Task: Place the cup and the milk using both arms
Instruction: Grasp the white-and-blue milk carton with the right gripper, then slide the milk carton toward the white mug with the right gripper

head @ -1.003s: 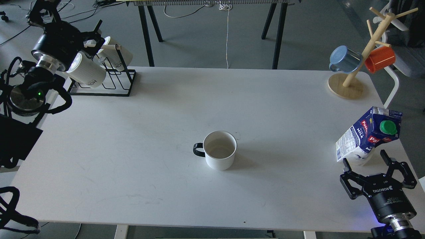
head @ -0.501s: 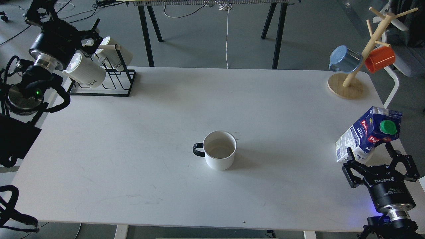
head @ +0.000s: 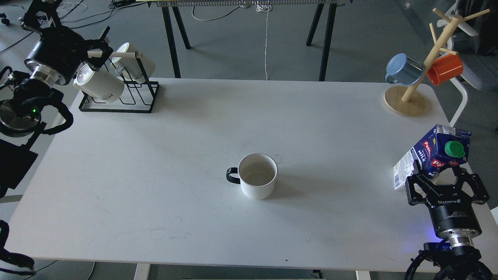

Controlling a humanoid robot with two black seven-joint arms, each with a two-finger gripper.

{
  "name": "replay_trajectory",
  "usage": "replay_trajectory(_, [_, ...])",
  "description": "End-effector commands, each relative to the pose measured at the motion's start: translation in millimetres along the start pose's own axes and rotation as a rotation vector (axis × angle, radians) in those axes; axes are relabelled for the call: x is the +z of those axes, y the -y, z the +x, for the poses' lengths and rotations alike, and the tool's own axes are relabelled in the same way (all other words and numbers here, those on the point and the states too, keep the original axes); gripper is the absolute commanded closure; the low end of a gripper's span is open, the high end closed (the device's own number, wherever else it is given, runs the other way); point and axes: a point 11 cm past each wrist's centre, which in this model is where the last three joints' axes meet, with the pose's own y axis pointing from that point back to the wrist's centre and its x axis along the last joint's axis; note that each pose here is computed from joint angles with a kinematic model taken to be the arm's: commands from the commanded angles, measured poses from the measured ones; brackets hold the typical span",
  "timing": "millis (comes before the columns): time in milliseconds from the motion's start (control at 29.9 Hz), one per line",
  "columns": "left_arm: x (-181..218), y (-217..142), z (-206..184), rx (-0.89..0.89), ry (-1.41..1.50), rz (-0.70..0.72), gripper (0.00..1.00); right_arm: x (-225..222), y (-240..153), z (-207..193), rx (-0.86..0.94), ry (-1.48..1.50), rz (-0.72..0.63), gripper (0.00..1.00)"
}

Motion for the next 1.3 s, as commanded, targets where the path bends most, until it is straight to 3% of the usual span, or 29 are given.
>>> replay_trajectory(0, [0.2,0.1,-0.4,-0.001,0.001,0.000,0.01,4.3,-0.5,3.9,0.009,0.016,0.009,0.26])
replay_trajectory(134, [1.3,0.3,-0.7,-0.002,0.003,-0.001,0.01,5.2,-1.1,8.1,0.020,0.020,0.015,0.35])
replay_trajectory(234, [1.7,-0.1,0.0,0.001,0.005,-0.001,0.01,3.6,-1.4,13.2,0.033,0.014,0.022,0.52])
replay_trajectory(334, [1.7,0.6,-0.8,-0.002,0.005,-0.002,0.01,1.9,4.8,12.0,0.026,0.011,0.029,0.62])
replay_trajectory(602, [4.9,-1.2,1.1,0.003,0.012,-0.002,0.01,42.1,7.9,-16.1,-0.057,0.092,-0.044,0.81])
replay_trajectory(1270, [9.5,-8.3,9.0,0.026,0.054,0.023,0.01,217.4,-36.8,-52.9,-0.152,0.212,-0.406,0.81])
